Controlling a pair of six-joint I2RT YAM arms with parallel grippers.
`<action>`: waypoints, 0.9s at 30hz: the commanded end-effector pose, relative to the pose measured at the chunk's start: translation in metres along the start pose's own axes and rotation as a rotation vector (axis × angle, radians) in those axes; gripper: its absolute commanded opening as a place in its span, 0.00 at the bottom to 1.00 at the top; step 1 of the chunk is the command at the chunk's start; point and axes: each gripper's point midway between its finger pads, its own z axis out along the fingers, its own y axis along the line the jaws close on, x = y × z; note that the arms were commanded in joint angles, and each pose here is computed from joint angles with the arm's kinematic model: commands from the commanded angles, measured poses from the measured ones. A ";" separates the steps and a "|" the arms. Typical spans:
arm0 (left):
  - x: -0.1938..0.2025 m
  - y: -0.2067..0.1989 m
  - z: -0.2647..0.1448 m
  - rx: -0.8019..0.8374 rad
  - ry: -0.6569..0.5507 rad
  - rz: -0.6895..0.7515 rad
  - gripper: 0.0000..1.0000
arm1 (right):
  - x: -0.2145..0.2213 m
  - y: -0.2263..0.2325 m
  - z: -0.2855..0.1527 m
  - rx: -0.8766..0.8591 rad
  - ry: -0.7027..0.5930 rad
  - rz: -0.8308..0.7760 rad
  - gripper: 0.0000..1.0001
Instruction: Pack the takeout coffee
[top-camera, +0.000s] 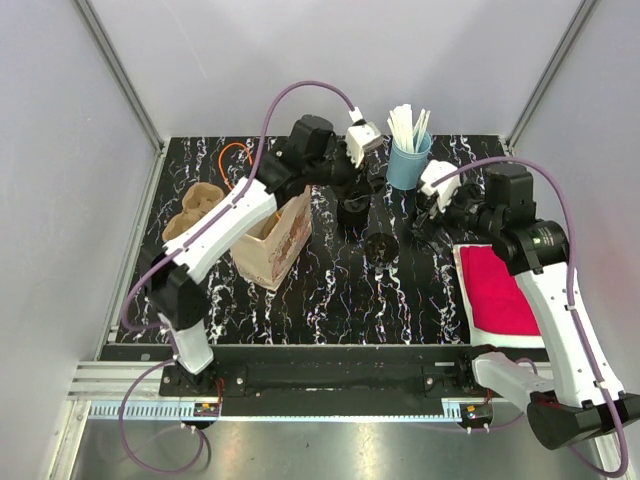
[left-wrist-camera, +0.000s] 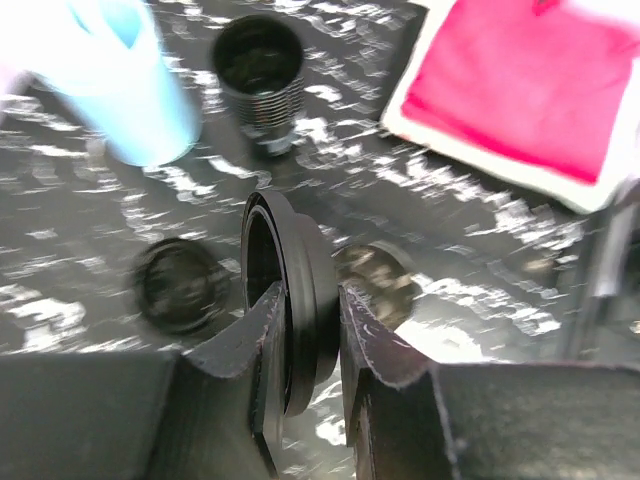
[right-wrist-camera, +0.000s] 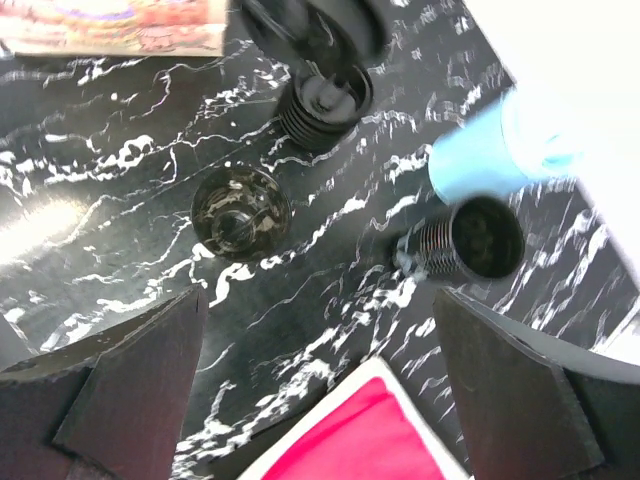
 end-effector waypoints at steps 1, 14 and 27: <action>-0.015 -0.028 0.013 0.220 -0.036 -0.228 0.13 | -0.009 0.016 0.015 -0.071 -0.081 -0.221 1.00; -0.002 -0.027 0.033 0.463 -0.039 -0.698 0.09 | -0.003 0.062 0.045 -0.262 -0.131 -0.398 0.91; 0.004 -0.026 0.040 0.530 -0.030 -0.844 0.07 | 0.001 0.074 0.066 -0.297 -0.094 -0.443 0.75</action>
